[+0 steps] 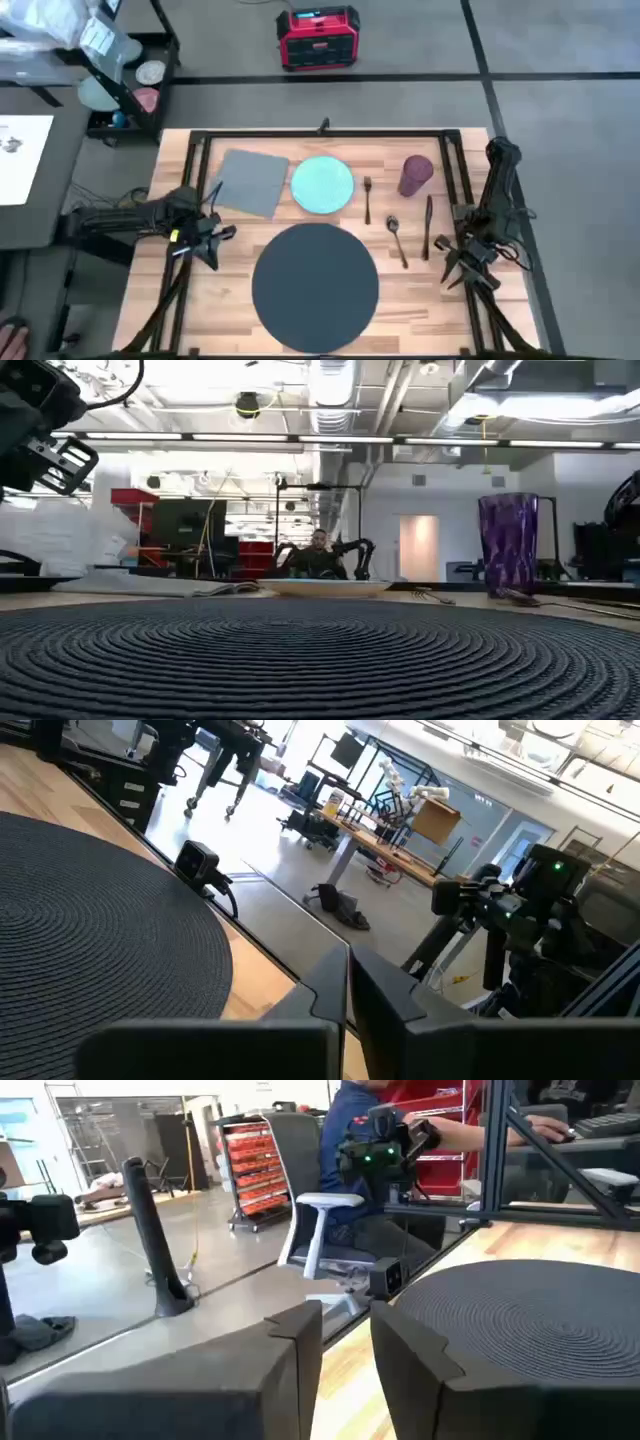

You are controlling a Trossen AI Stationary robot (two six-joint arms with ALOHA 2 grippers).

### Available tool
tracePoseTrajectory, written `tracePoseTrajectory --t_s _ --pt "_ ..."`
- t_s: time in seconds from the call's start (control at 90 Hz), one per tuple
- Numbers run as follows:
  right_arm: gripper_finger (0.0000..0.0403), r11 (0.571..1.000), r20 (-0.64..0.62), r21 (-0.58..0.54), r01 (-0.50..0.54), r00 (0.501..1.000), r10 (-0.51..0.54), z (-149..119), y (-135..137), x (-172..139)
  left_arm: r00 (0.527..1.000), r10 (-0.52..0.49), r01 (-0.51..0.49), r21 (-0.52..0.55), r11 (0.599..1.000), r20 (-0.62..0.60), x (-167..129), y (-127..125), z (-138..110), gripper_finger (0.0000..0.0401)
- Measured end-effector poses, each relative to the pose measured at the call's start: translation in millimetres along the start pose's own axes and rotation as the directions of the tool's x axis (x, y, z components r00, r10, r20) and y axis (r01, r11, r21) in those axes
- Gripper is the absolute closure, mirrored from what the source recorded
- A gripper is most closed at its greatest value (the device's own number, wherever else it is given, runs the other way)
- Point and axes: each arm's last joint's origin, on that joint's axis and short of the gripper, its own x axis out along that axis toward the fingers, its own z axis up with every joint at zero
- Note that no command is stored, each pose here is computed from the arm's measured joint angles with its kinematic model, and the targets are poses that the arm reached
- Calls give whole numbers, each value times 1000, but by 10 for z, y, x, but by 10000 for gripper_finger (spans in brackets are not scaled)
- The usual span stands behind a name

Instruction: Set table place

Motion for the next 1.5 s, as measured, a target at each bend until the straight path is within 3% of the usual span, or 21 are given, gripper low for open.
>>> tracePoseTrajectory --t_s 1.389,1.5 --pt "326 1000 0 0 0 1000 0 0 0 0 1000 0 0 0 1000 0 0 0 0 401" --pt "326 1000 0 0 0 1000 0 0 0 0 993 108 -110 50 993 51 -2 26 30 401"
